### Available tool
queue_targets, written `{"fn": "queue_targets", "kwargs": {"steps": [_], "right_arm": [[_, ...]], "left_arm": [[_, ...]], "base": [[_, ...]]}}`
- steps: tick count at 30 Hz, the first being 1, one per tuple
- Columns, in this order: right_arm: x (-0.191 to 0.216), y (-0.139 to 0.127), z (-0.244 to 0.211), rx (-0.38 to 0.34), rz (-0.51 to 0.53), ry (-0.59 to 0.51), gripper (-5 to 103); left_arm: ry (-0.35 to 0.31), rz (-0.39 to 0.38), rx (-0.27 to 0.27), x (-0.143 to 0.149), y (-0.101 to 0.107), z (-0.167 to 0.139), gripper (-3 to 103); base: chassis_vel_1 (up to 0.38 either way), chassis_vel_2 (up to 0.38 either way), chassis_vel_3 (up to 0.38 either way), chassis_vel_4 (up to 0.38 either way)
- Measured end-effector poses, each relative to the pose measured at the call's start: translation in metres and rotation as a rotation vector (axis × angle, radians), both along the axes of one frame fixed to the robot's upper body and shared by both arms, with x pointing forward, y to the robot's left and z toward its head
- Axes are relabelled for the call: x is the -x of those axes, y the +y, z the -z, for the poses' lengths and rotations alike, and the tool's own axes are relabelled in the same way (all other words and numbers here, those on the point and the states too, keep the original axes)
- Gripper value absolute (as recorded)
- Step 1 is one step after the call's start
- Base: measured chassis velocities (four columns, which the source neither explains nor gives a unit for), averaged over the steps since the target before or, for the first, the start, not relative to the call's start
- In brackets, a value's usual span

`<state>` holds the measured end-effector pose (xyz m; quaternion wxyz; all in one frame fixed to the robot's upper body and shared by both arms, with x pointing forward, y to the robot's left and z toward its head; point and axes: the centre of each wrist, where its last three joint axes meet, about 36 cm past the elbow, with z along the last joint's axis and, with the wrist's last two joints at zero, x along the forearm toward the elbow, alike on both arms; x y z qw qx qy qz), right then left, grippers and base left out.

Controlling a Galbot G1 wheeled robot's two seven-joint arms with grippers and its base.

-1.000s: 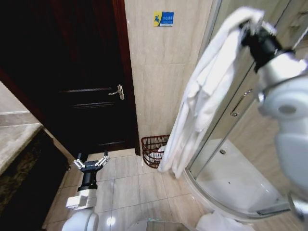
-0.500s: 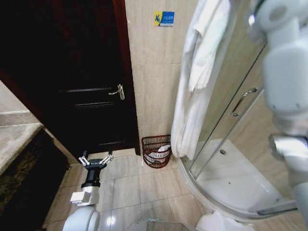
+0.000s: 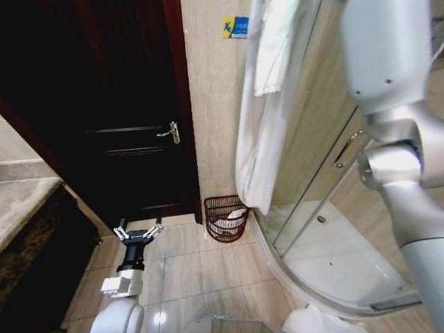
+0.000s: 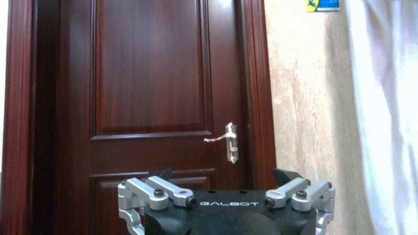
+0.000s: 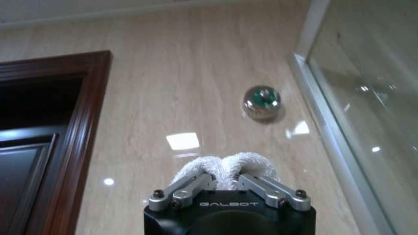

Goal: Discard the used towel into the hamper.

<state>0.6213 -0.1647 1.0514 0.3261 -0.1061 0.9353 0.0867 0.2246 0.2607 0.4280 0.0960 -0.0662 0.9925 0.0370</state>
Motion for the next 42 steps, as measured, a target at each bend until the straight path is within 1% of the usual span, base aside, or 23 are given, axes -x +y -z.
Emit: {"fn": "queue_targets", "kwargs": {"steps": [2,4,5,10,12,14,16,18,20,21,23,24,26,28,29,33,39,42], "right_arm": [[-0.006,0.005,0.004,0.009,0.008,0.003,5],[-0.017,0.006,0.022,0.02,0.015,0.023,5],[-0.017,0.006,0.022,0.02,0.015,0.023,5],[-0.033,0.01,0.075,0.022,0.018,0.079,5],[-0.035,0.011,0.08,0.022,0.017,0.084,5],[-0.04,0.014,0.096,0.02,0.0,0.101,5],[-0.04,0.017,0.103,0.018,-0.014,0.107,5],[-0.037,0.025,0.121,0.019,-0.036,0.123,5],[-0.037,0.027,0.125,0.02,-0.039,0.127,5],[-0.036,0.029,0.132,0.022,-0.043,0.134,5],[-0.033,0.036,0.16,0.04,-0.059,0.158,5],[-0.033,0.036,0.16,0.04,-0.059,0.158,5],[-0.033,0.038,0.182,0.053,-0.068,0.176,5],[-0.033,0.038,0.188,0.055,-0.069,0.182,5],[-0.034,0.039,0.2,0.056,-0.072,0.193,5],[-0.033,0.038,0.219,0.046,-0.072,0.217,5],[-0.035,0.032,0.229,0.035,-0.067,0.232,5],[-0.035,0.029,0.237,0.042,-0.063,0.242,5]], "left_arm": [[0.0,0.0,0.0,0.0,0.0,0.0,100],[0.001,0.0,0.003,0.0,-0.001,0.001,100],[0.001,0.0,0.003,0.0,-0.001,0.001,100],[0.006,0.007,0.008,-0.001,-0.004,0.005,100],[0.007,0.01,0.01,-0.001,-0.005,0.005,100],[0.009,0.014,0.007,-0.001,-0.007,0.006,100],[0.011,0.015,0.002,-0.001,-0.007,0.007,100],[0.02,0.02,-0.002,-0.002,-0.008,0.011,100],[0.021,0.021,-0.001,-0.002,-0.008,0.011,100],[0.021,0.021,0.0,-0.002,-0.008,0.012,100],[0.021,0.024,0.005,-0.003,-0.01,0.016,100],[0.021,0.024,0.005,-0.003,-0.01,0.016,100],[0.021,0.027,0.008,-0.004,-0.01,0.018,100],[0.02,0.03,0.007,-0.004,-0.01,0.019,100],[0.021,0.033,0.006,-0.005,-0.01,0.021,100],[0.023,0.035,0.007,-0.005,-0.009,0.021,100],[0.017,0.025,0.01,-0.005,-0.007,0.02,100],[0.009,0.017,0.014,-0.005,-0.005,0.019,100]], "base": [[0.0,0.0,0.0,0.0],[0.0,0.0,0.0,0.0],[0.0,0.0,0.0,0.0],[0.0,0.0,0.0,0.0],[0.0,0.0,0.0,0.0],[0.0,0.0,0.0,0.0],[0.0,0.0,0.0,0.0],[0.0,0.0,0.0,0.0],[0.0,0.0,0.0,0.0],[0.0,0.0,0.0,0.0],[0.0,0.0,0.0,0.0],[0.0,0.0,0.0,0.0],[0.0,0.0,0.0,0.0],[0.0,0.0,0.0,0.0],[0.0,0.0,0.0,0.0],[0.0,0.0,0.0,0.0],[0.0,0.0,0.0,0.0],[0.0,0.0,0.0,0.0]]}}
